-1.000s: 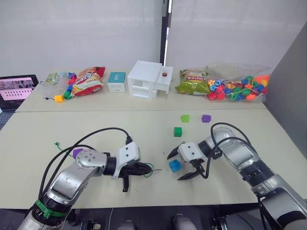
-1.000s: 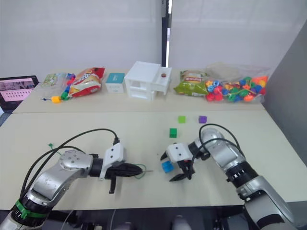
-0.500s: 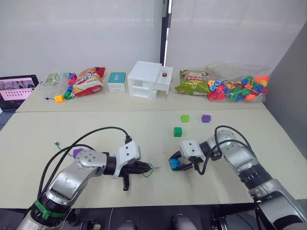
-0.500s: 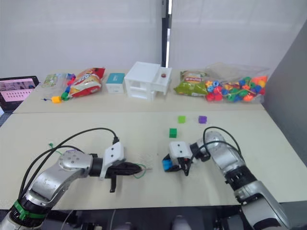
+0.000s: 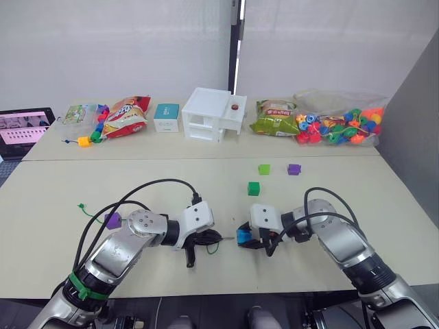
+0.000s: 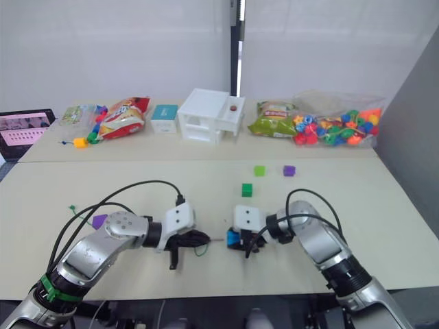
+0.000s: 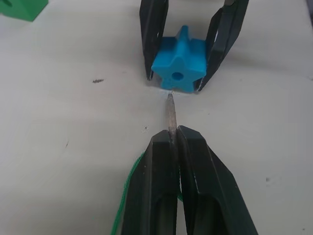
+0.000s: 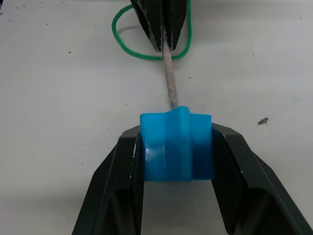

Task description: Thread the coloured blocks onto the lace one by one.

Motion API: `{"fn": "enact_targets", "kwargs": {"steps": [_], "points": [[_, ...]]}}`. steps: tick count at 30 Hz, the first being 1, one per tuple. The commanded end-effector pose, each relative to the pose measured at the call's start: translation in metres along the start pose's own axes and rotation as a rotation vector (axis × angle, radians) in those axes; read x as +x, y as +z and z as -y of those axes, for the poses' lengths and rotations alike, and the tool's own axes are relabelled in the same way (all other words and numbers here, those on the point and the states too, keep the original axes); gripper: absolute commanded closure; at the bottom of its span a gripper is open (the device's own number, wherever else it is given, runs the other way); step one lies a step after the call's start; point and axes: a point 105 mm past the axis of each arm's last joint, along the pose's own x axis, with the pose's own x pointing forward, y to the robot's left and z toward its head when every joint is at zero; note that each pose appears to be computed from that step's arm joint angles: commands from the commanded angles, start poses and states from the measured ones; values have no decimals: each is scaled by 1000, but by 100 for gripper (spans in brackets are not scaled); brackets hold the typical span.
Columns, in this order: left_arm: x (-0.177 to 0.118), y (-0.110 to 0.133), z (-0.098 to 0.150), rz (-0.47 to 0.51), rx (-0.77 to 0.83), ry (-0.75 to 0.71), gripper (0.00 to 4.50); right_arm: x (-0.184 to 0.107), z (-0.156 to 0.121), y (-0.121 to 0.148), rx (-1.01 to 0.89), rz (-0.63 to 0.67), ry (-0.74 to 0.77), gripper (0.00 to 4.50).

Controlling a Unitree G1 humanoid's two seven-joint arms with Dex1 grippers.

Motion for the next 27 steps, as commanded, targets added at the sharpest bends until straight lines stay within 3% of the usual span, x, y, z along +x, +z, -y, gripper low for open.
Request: {"fn": "enact_targets", "kwargs": {"steps": [1,27], "points": [[-1,8,-1,19,45,3,450,1,-5,-2,0,-25,6,314],[14,27,5,82,81,-73,450,4,-1,2,18,-36,-12,314]]}}
